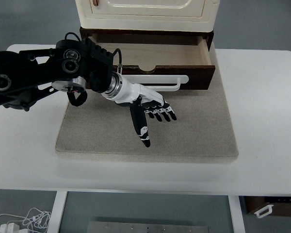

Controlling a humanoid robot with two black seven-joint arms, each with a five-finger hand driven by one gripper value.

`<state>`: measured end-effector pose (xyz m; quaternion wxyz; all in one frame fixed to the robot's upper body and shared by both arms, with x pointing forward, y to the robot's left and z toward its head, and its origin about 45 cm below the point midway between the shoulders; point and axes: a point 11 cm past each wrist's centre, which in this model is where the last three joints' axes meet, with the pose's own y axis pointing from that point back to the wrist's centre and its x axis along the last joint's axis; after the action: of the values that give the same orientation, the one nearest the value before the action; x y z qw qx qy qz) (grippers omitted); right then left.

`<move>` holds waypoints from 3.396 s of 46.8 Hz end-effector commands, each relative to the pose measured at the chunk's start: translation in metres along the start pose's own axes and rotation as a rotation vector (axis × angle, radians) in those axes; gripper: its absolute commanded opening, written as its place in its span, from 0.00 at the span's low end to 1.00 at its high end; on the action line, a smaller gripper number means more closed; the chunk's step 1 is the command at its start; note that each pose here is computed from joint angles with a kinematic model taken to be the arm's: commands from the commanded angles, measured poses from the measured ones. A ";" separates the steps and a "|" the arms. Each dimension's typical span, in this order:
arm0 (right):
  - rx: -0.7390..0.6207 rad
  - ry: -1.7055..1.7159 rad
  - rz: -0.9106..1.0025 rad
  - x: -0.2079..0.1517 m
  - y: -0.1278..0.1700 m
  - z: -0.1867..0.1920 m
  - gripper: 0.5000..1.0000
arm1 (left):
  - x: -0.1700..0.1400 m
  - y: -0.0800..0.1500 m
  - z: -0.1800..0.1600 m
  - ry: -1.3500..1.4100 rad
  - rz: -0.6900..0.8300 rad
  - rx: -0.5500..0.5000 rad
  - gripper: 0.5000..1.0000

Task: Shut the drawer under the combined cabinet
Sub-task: 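Press the left hand against the drawer front and push it toward the cabinet, then lift the left hand up and away from the closed drawer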

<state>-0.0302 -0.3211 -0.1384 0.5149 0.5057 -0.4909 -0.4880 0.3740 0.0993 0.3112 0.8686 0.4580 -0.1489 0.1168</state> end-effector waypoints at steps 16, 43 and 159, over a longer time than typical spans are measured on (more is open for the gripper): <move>0.000 0.000 0.000 0.000 0.000 0.000 0.90 | 0.024 0.003 -0.009 0.018 0.067 0.035 1.00; 0.000 0.000 0.000 0.000 0.000 0.000 0.90 | 0.058 0.009 -0.021 0.048 0.177 0.080 1.00; 0.000 0.000 0.000 0.000 0.000 0.000 0.90 | 0.138 0.179 0.091 0.137 0.423 -0.977 1.00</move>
<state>-0.0302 -0.3211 -0.1384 0.5149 0.5058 -0.4908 -0.4880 0.4274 0.1212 0.5290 0.9491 -0.0081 -0.2197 0.2257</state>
